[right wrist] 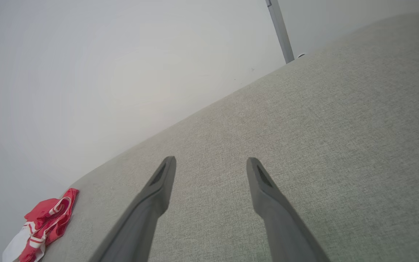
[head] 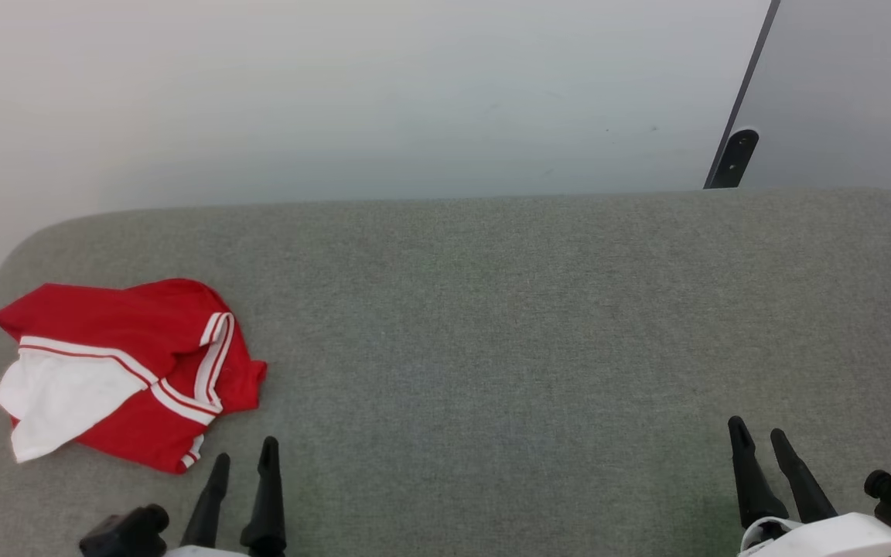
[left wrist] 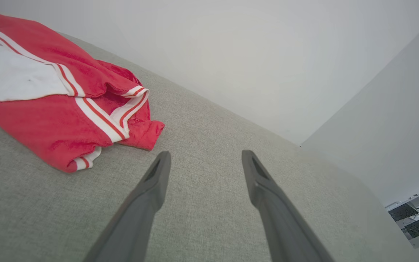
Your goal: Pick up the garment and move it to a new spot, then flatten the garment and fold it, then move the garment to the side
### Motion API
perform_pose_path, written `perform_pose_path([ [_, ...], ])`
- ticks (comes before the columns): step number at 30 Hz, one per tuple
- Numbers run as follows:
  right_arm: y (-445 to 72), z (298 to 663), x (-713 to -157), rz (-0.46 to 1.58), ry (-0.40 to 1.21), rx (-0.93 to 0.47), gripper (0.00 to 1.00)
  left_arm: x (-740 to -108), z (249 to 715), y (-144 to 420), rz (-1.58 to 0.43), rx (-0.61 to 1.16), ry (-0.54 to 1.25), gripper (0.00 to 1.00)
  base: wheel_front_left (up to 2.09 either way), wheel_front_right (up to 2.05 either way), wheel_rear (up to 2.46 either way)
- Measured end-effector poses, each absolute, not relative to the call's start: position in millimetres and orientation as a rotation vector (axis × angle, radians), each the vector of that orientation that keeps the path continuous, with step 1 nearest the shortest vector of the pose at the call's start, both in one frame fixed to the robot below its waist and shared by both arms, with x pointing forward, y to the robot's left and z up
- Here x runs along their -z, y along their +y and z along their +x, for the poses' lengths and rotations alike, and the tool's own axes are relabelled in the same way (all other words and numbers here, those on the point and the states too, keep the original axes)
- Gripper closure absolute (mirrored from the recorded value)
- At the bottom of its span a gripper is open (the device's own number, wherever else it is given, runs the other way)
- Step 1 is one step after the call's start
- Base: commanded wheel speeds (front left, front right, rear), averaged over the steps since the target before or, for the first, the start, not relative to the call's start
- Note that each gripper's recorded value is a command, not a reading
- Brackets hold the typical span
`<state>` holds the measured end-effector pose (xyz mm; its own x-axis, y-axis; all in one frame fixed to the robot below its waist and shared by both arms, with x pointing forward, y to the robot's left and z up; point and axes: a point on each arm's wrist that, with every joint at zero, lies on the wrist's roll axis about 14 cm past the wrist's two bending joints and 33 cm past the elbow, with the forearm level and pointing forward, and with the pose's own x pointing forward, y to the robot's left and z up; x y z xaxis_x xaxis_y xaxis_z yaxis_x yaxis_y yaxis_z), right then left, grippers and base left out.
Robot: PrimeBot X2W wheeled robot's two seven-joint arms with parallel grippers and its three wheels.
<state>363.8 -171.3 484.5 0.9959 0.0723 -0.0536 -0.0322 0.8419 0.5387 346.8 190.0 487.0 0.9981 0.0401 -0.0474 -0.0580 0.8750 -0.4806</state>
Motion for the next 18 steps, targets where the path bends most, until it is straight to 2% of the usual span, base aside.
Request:
perform_pose_path([
  [18,-169.1,359.6,-485.8,0.385,0.053,-0.074,0.00,-489.9,340.4,179.5,-0.295,-0.013,0.020,0.00,0.00,0.00,0.00],
])
